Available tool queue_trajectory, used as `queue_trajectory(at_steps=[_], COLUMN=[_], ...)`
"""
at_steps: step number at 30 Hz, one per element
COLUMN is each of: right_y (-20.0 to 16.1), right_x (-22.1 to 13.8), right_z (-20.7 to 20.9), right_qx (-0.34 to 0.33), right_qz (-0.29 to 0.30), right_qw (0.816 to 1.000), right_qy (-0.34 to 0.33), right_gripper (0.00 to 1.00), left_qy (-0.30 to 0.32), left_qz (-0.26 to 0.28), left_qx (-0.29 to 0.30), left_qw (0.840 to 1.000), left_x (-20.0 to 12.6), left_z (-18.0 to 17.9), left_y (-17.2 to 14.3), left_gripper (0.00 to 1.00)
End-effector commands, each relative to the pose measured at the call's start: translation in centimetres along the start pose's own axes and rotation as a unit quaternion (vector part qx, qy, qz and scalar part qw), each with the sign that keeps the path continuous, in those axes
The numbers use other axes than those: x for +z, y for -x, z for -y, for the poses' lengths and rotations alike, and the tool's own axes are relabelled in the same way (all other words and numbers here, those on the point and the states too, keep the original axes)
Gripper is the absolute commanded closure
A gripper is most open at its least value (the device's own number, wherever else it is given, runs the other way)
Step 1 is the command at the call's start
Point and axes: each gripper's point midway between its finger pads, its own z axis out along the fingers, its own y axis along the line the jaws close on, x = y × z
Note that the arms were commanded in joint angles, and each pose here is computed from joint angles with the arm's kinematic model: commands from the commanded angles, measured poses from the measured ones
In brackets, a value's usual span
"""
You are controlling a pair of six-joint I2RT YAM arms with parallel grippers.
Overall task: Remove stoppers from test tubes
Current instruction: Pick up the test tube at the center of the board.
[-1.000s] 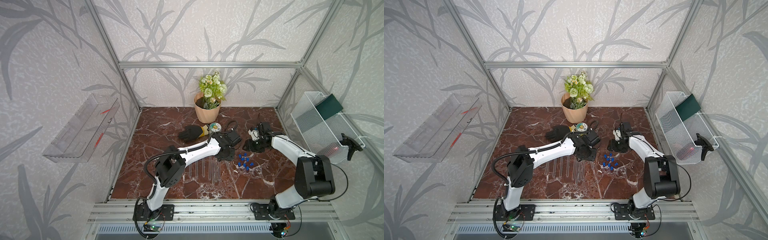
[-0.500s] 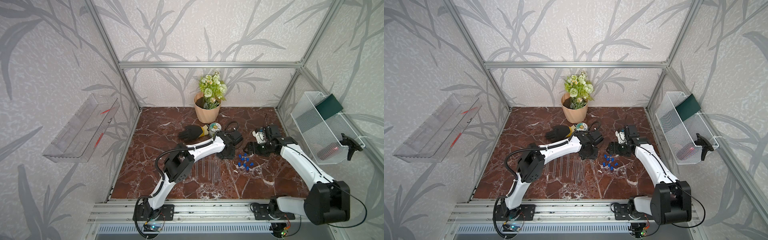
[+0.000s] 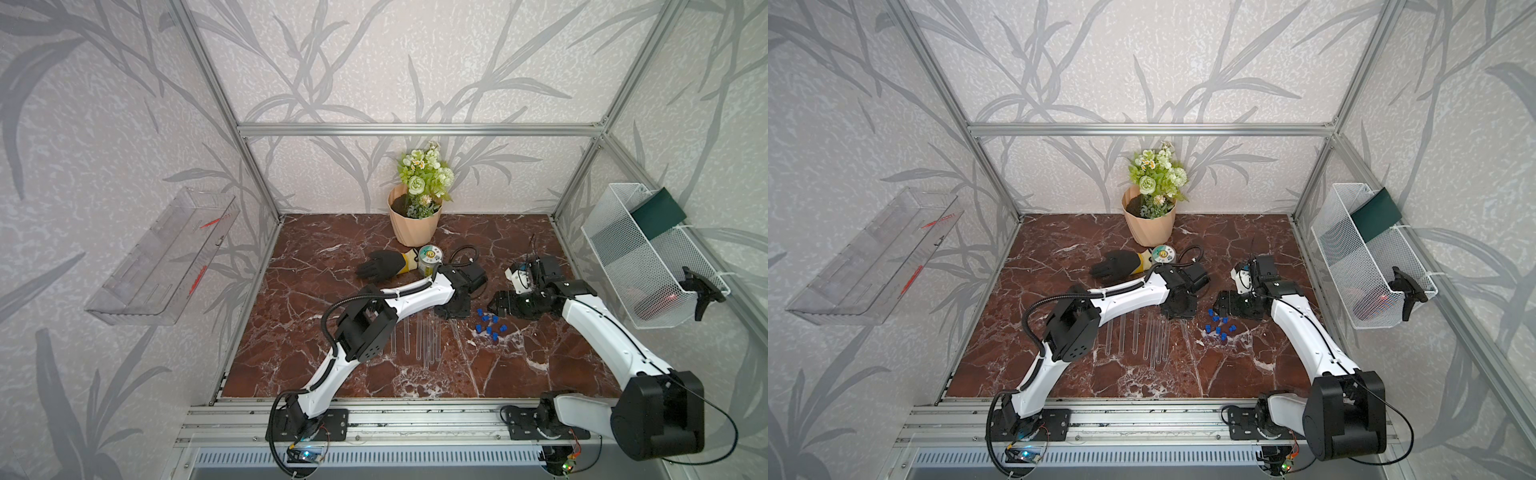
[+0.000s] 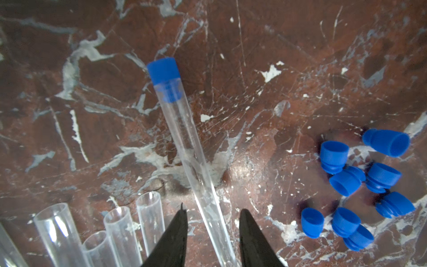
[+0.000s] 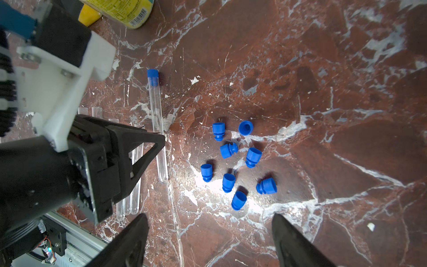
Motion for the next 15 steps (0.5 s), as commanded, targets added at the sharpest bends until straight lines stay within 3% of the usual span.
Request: queue_trajectory(at_steps=[1,15], right_y=[-0.4,-0.6], right_x=[-0.5,-0.2], right_z=[0.0,0.6], right_qx=[-0.005,0.000], right_qz=[0.000,-0.005], right_qw=[1.000,1.000], right_qy=[-0.002,-0.004], right_gripper=[0.16,0.16], left_qy=[0.020,0.050], left_qz=[0.009,0.004], left_qx=[-0.017,-0.024], left_qw=[1.000,0.998], left_x=[0.2,1.5], left_z=[-0.7,-1.7], left_y=[0.8,2.2], left_gripper=[0.62,0.65])
